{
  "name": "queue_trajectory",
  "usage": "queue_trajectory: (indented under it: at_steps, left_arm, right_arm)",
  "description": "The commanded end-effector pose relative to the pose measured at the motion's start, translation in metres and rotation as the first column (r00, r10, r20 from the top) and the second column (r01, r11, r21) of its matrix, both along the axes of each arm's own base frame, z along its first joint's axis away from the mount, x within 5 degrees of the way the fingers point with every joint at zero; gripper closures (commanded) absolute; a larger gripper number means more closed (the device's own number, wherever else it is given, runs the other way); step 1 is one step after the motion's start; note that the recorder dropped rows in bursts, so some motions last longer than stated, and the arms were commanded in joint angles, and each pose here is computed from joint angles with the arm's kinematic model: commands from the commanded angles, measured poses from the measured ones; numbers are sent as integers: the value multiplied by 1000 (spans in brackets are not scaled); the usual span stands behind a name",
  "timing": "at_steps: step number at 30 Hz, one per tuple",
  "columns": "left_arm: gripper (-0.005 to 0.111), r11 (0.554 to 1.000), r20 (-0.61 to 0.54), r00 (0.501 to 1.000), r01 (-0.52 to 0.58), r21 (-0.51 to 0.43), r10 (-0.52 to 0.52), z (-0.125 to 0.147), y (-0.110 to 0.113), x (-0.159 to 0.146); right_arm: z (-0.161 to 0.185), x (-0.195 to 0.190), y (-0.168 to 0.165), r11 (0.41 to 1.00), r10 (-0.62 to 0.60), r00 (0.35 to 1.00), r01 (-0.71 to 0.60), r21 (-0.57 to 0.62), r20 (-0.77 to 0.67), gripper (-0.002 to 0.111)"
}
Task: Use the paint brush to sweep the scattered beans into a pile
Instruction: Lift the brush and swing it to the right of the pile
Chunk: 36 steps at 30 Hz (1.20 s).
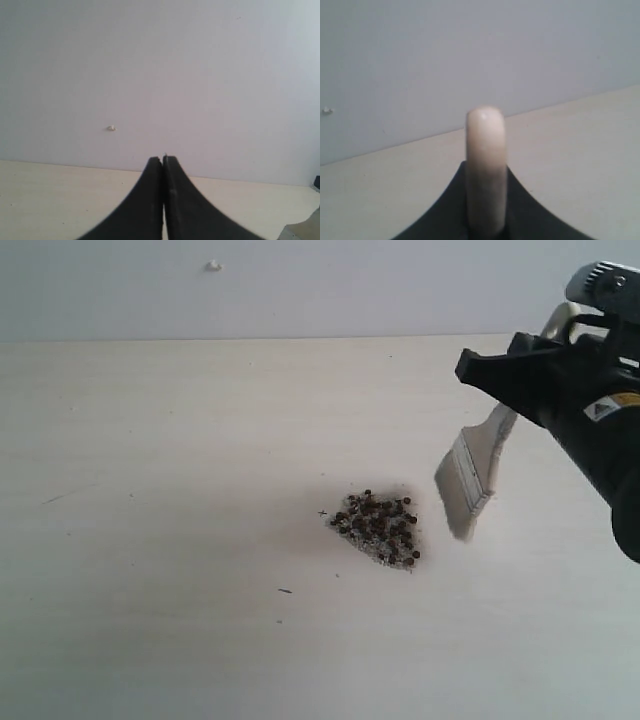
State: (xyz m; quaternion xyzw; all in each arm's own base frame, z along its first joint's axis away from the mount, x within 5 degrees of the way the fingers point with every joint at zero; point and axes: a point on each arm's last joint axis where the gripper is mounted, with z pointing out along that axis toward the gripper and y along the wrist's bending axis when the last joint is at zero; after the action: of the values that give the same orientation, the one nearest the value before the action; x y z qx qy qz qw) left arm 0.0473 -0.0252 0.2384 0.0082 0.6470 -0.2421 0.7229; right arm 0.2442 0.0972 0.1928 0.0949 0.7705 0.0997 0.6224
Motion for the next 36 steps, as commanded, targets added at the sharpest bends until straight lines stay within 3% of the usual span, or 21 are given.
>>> queue_trajectory:
  at_steps: [1, 4, 7, 10, 14, 20, 25, 34, 36]
  left_arm:
    - [107, 1000, 1, 1000, 2, 1, -2, -1, 0, 0]
    - [107, 1000, 1, 1000, 2, 1, -2, -1, 0, 0]
    - [107, 1000, 1, 1000, 2, 1, -2, -1, 0, 0]
    - [107, 1000, 1, 1000, 2, 1, -2, -1, 0, 0]
    - [107, 1000, 1, 1000, 2, 1, -2, -1, 0, 0]
    - [107, 1000, 1, 1000, 2, 1, -2, -1, 0, 0]
    - [107, 1000, 1, 1000, 2, 1, -2, -1, 0, 0]
    - [107, 1000, 1, 1000, 1, 3, -1, -1, 0, 0]
    - [107, 1000, 1, 1000, 1, 1, -1, -1, 0, 0]
  right_arm:
    - [-10, -17, -12, 990, -49, 998, 44, 131, 32, 108]
    - [-21, -37, -27, 972, -89, 994, 74, 223, 56, 108]
    - [-18, -47, -23, 988, 35, 993, -52, 145, 117, 108]
    - [-15, -58, -29, 987, 41, 991, -61, 149, 131, 108]
    - [-7, -75, -26, 979, 205, 958, -203, -35, 202, 108]
    - [3, -81, -7, 896, 437, 887, -414, -158, 152, 108]
    - [2, -87, 14, 713, 664, 747, -620, -328, 32, 108]
    - [14, -96, 8, 704, 669, 742, -616, -353, 41, 108]
    - [17, -100, 8, 677, 691, 722, -631, -379, 30, 108]
